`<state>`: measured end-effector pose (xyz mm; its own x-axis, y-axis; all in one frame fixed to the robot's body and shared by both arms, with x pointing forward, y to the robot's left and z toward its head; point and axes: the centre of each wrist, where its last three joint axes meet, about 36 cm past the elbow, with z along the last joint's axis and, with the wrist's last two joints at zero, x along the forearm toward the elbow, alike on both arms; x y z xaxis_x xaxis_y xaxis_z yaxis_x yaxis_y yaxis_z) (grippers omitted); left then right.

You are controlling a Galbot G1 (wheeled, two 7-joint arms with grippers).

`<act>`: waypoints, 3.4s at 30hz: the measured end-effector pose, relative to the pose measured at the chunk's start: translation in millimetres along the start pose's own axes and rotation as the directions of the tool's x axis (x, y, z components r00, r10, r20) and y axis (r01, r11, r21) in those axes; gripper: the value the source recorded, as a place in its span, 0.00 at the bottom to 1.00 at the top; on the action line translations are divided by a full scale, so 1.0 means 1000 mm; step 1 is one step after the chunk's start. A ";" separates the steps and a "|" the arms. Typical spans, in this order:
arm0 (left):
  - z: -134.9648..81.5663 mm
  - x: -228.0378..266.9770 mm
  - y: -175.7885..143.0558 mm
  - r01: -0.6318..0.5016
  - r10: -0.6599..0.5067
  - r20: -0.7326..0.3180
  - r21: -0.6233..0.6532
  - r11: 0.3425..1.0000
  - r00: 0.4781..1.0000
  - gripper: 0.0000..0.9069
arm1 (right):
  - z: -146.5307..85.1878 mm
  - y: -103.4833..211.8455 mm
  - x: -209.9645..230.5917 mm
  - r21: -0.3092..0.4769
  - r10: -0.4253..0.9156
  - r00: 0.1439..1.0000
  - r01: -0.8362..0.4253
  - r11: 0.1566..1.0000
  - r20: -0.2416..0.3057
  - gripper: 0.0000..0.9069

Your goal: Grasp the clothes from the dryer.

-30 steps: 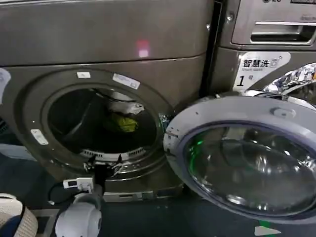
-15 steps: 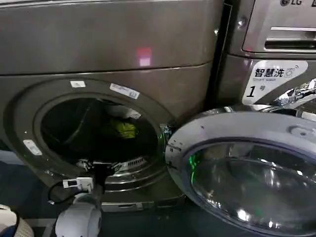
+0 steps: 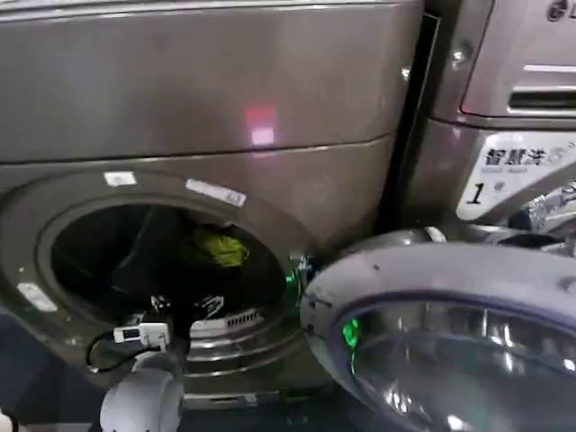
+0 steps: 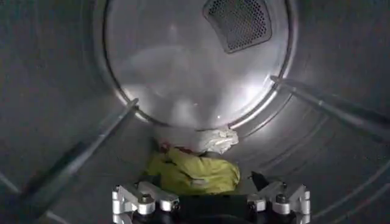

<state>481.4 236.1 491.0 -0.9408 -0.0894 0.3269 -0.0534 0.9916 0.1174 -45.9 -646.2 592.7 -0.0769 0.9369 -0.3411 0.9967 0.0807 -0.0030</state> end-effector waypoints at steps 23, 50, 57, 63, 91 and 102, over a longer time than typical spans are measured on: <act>-0.044 -0.164 0.004 -0.018 0.011 -0.050 -0.122 0.992 0.999 1.00 | 0.011 0.015 -0.004 -0.014 -0.024 1.000 0.024 1.000 -0.015 1.00; -0.117 -0.192 0.055 -0.510 0.304 -0.463 -0.855 0.095 0.832 1.00 | 0.015 0.010 -0.001 0.000 -0.023 0.999 0.023 1.000 -0.024 1.00; -0.109 -0.201 0.063 -0.621 0.305 -0.585 -0.783 0.030 0.752 1.00 | 0.017 0.009 -0.003 0.007 -0.023 0.999 0.023 1.000 -0.023 1.00; -0.106 -0.209 0.075 -0.675 0.282 -0.639 -0.736 0.049 0.716 1.00 | 0.018 0.007 -0.005 0.007 -0.019 0.999 0.019 1.000 -0.027 1.00; -0.050 -0.244 0.084 -0.746 0.284 -0.693 -0.644 0.170 0.662 0.00 | 0.021 0.006 -0.008 0.009 -0.019 0.999 0.019 1.000 -0.035 1.00; -0.038 -0.245 0.084 -0.754 0.301 -0.693 -0.629 0.190 0.655 0.00 | 0.022 0.007 -0.007 0.013 -0.023 0.999 0.024 1.000 -0.047 1.00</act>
<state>720.0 337.3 456.4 -0.4001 0.1756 0.8995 0.9094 0.1974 0.3660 -37.7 -660.0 574.7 -0.1010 0.9497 -0.2965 0.9949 0.0986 -0.0230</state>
